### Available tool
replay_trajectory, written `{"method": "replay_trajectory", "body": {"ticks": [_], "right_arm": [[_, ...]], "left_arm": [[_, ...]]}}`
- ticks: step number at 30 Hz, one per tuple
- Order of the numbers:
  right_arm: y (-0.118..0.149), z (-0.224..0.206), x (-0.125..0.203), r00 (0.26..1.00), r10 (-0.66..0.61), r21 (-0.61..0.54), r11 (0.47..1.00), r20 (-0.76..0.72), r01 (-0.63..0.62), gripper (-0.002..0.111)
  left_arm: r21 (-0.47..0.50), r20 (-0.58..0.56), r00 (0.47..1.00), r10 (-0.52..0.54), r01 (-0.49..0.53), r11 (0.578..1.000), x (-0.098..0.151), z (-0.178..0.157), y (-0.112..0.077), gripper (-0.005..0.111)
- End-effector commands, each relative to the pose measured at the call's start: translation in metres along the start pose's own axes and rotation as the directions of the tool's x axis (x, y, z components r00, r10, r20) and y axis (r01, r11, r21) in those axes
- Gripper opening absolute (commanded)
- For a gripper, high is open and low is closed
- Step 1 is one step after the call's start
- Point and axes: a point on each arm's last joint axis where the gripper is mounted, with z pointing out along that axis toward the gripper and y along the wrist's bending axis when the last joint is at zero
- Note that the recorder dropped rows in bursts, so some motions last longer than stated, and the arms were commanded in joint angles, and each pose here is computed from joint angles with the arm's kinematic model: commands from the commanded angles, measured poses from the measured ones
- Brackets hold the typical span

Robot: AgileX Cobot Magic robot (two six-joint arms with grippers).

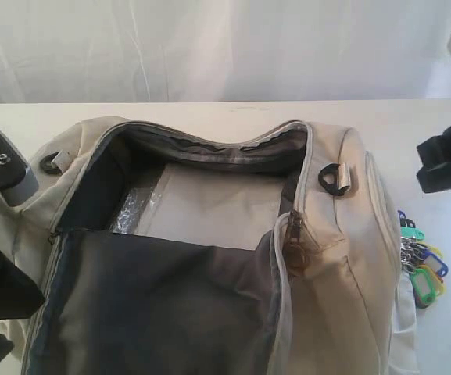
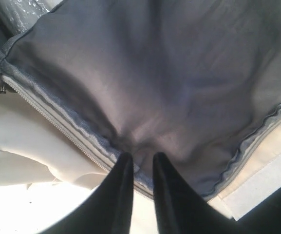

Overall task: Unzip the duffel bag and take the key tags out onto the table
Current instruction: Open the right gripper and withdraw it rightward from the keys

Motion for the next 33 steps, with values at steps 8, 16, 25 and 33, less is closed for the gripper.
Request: {"method": "replay_trajectory", "body": {"ticks": [8, 16, 25, 33], "right_arm": [[0.024, -0.079, 0.048, 0.974, -0.066, 0.035, 0.998, 0.217, 0.060, 0.000], [0.033, -0.097, 0.081, 0.942, -0.088, 0.049, 0.996, 0.323, 0.076, 0.000], [0.039, -0.100, 0.111, 0.948, -0.084, 0.032, 0.996, 0.308, 0.078, 0.000], [0.046, -0.102, 0.141, 0.927, -0.048, 0.002, 0.999, 0.371, 0.051, 0.000]], "left_arm": [[0.010, 0.005, 1.000, -0.004, 0.004, 1.000, 0.002, 0.000, -0.001, 0.021], [0.010, 0.005, 1.000, -0.004, 0.004, 1.000, 0.002, 0.000, -0.001, 0.021], [0.010, 0.003, 1.000, 0.000, 0.000, 1.000, 0.002, 0.000, -0.001, 0.021], [-0.047, 0.097, 0.993, -0.066, 0.071, 0.996, 0.010, -0.021, 0.007, 0.021]]}}
